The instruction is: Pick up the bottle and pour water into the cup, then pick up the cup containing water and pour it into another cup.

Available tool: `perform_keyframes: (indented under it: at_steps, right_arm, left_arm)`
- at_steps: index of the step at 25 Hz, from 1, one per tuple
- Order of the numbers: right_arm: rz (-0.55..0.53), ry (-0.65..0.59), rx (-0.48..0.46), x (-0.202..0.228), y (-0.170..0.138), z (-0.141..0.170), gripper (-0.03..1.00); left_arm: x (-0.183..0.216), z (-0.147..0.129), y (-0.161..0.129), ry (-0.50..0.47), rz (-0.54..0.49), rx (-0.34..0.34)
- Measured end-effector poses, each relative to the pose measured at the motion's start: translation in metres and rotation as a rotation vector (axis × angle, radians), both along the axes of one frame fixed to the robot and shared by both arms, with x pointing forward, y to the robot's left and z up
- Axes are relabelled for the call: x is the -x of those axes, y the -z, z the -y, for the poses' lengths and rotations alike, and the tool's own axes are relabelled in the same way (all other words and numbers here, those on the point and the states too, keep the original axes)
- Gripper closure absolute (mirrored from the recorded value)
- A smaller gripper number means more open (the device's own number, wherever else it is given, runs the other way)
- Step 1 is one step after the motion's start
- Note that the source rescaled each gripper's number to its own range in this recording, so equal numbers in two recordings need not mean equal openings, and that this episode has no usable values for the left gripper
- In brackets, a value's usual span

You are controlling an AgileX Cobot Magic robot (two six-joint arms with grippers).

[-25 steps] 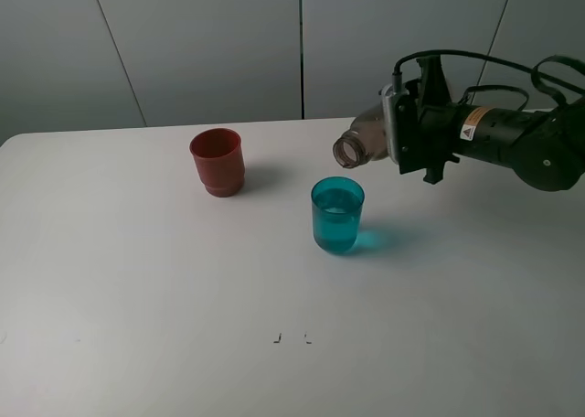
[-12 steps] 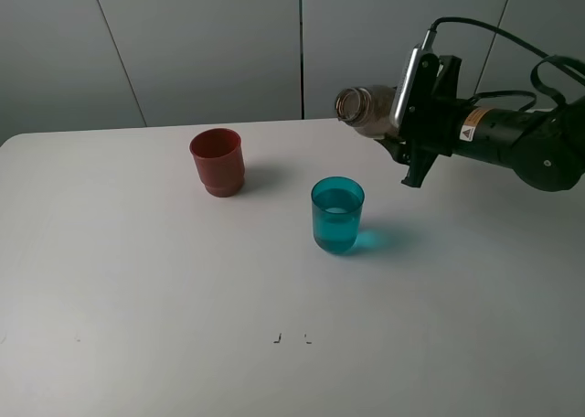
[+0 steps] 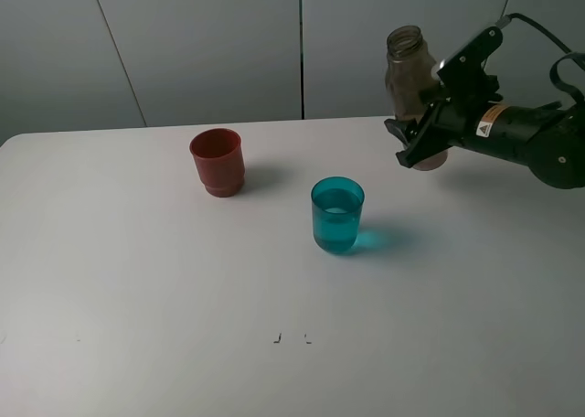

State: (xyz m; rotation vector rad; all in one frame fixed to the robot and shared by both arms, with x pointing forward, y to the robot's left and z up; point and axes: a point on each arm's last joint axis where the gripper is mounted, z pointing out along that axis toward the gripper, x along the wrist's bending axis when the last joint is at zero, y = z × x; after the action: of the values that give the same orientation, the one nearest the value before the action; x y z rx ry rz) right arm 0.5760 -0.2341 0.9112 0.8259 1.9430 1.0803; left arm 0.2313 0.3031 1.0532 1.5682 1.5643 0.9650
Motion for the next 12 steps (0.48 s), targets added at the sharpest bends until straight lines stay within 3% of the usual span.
perform_keyframes:
  at_steps: [8, 12]
  right_arm:
    - [-0.079, 0.170, -0.272, -0.006, 0.004, 0.031, 0.97]
    - [-0.080, 0.185, -0.321, -0.012, 0.015, 0.037, 0.97]
  left_arm:
    - [0.000, 0.000, 0.000, 0.000, 0.000, 0.000]
    - [0.000, 0.000, 0.000, 0.000, 0.000, 0.000]
